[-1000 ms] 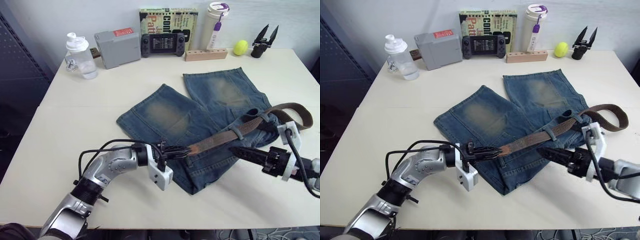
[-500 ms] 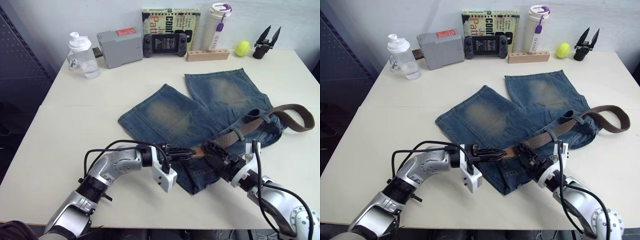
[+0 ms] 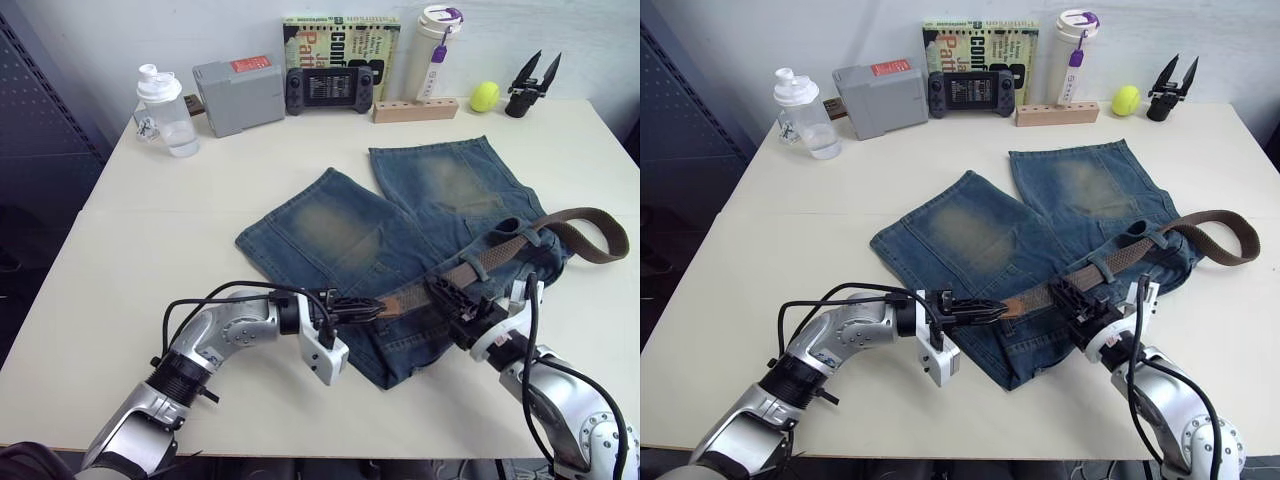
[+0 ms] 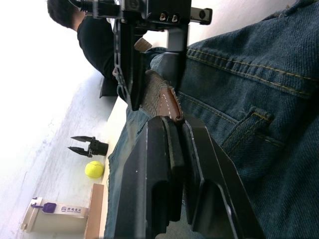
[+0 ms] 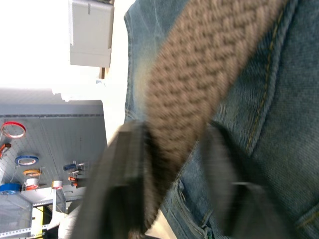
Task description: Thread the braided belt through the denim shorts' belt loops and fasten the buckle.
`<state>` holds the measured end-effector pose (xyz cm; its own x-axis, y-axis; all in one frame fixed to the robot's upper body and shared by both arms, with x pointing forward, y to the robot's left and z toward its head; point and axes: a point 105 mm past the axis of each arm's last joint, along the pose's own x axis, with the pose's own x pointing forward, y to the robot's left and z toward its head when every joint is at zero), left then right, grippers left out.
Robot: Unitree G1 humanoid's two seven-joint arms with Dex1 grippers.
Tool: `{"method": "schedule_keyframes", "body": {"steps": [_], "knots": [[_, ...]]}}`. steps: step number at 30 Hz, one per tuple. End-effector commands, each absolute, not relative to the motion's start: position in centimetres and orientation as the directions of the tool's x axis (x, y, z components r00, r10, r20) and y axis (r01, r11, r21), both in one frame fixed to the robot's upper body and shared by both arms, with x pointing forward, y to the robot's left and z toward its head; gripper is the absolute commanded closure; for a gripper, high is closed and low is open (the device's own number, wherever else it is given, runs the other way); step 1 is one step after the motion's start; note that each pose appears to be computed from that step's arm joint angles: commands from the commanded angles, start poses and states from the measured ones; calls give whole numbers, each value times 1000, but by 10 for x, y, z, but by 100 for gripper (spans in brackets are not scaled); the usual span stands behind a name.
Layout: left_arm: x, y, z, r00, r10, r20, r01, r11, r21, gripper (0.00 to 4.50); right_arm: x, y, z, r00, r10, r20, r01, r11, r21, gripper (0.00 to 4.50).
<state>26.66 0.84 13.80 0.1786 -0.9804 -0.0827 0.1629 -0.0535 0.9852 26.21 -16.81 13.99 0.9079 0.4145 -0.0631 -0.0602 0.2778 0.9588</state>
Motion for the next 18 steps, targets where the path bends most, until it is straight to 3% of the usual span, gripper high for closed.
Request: {"method": "schedule_keyframes", "body": {"steps": [1,4,7,11,12,15,18], "knots": [[261,7,143,157,-986,-55,158,-30,987,450,264,-168,150,912,410,-21,-90,248,965,448],[261,9,146,159,-987,-26,230,12,973,450,265,-163,149,903,429,-26,-91,249,964,448],[260,12,150,163,-987,12,334,67,940,342,267,-162,149,899,436,-30,-92,256,962,450],[257,23,142,186,-982,-27,470,65,880,160,270,-167,153,899,437,-18,-113,272,956,450],[255,31,145,204,-979,0,546,114,830,134,271,-170,156,899,438,-6,-132,284,950,450],[244,53,134,219,-975,-31,779,156,608,134,274,-175,167,893,449,27,-184,310,933,450],[228,67,128,200,-979,-47,877,157,455,134,275,-178,170,883,468,21,-206,348,914,450]]}}
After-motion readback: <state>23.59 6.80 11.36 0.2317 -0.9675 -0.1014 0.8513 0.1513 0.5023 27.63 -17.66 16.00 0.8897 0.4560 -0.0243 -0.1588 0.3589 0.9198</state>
